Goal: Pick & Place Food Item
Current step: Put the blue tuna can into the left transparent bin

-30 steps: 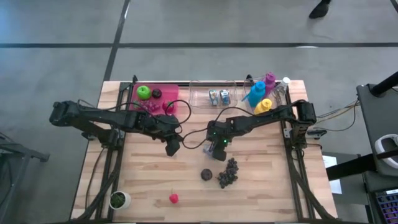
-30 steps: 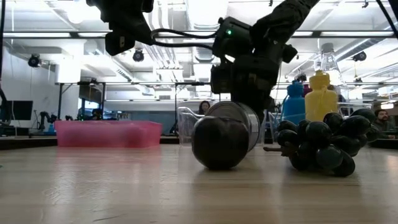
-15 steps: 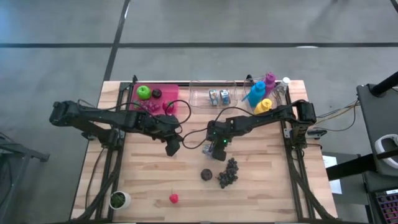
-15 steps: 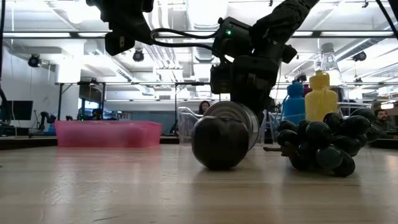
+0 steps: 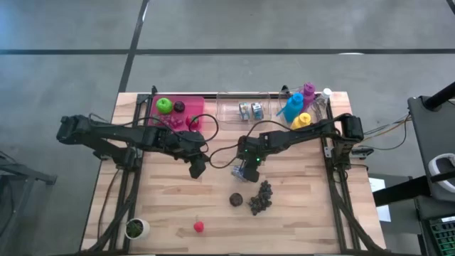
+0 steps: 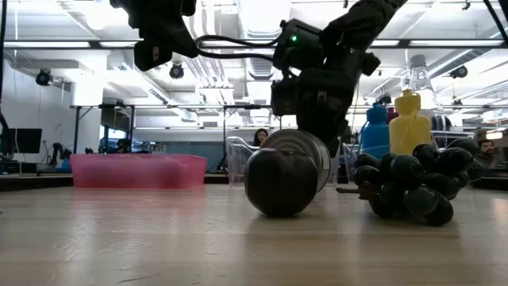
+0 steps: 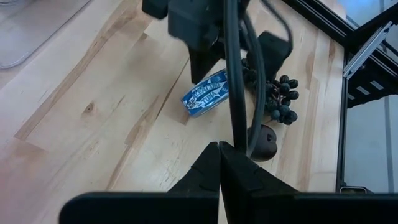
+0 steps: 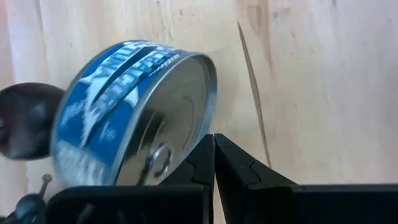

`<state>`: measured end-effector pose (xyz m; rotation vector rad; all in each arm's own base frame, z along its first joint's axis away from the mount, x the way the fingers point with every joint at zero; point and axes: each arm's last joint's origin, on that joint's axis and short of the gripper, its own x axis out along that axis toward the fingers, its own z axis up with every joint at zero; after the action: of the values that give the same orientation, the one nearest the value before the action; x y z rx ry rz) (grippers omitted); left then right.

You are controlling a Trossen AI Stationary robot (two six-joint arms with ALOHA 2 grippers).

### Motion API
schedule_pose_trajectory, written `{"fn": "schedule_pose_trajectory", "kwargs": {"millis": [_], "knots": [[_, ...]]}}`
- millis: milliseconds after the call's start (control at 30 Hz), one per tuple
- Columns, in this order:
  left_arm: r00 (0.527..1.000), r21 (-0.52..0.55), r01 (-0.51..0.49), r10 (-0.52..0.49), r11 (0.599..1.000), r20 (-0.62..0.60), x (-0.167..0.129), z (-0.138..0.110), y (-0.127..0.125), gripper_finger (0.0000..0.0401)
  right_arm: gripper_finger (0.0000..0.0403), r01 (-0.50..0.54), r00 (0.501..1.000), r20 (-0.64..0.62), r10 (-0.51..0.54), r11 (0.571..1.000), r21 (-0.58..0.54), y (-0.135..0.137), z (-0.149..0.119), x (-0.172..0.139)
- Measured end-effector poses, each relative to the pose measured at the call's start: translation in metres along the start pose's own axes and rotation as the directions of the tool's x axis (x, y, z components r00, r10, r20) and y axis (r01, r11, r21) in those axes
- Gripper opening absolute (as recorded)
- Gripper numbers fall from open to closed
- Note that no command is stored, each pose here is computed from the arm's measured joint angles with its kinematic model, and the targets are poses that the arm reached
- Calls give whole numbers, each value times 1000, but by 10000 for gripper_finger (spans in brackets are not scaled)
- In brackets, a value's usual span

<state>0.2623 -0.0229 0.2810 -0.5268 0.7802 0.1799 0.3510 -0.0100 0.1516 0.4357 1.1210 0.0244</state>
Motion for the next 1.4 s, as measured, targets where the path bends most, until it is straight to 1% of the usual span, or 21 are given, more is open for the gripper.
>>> {"fn": "schedule_pose_trajectory", "kwargs": {"millis": [67, 233, 433, 500, 567, 733, 1000, 1100, 1200, 1400], "knots": [[1000, 0, 0, 0, 1000, 0, 0, 0, 0, 3, 8, 7, 1000, 4, -7, 1000, 1, 1, 0, -6], [1000, 0, 0, 0, 1000, 0, 0, 0, 0, 3, 8, 86, 996, 13, -87, 996, 18, 4, -3, -30], [1000, 4, 0, 0, 1000, 0, 0, 0, 0, 3, 8, 169, 982, 77, -174, 983, 73, 13, -10, -78], [1000, 4, 0, 0, 1000, 0, 0, 0, 0, 3, 8, 174, 978, 103, -183, 980, 93, 18, -13, -92], [1000, 4, 0, 0, 1000, 0, 0, 0, 0, 3, 8, 159, 977, 127, -169, 983, 86, 25, -16, -100], [1000, 10, -4, 4, 1000, 1, 0, 0, 0, 3, 8, 168, 971, 170, -168, 986, 14, 43, -23, -111], [1000, 23, -5, 5, 1000, -1, 0, 0, 0, 3, 10, 154, 972, 180, -149, 988, -11, 50, -25, -113], [1000, 23, -5, 5, 1000, -1, 0, 0, 0, 3, 24, 154, 973, 178, -149, 988, -13, 50, -25, -112], [1000, 25, -5, 5, 1000, -1, 0, 0, 0, 3, 49, 151, 974, 176, -146, 988, -18, 50, -25, -111], [1000, 25, -5, 5, 1000, -1, 0, 0, 0, 3, 126, 155, 974, 177, -142, 986, -63, 50, -25, -111]]}}
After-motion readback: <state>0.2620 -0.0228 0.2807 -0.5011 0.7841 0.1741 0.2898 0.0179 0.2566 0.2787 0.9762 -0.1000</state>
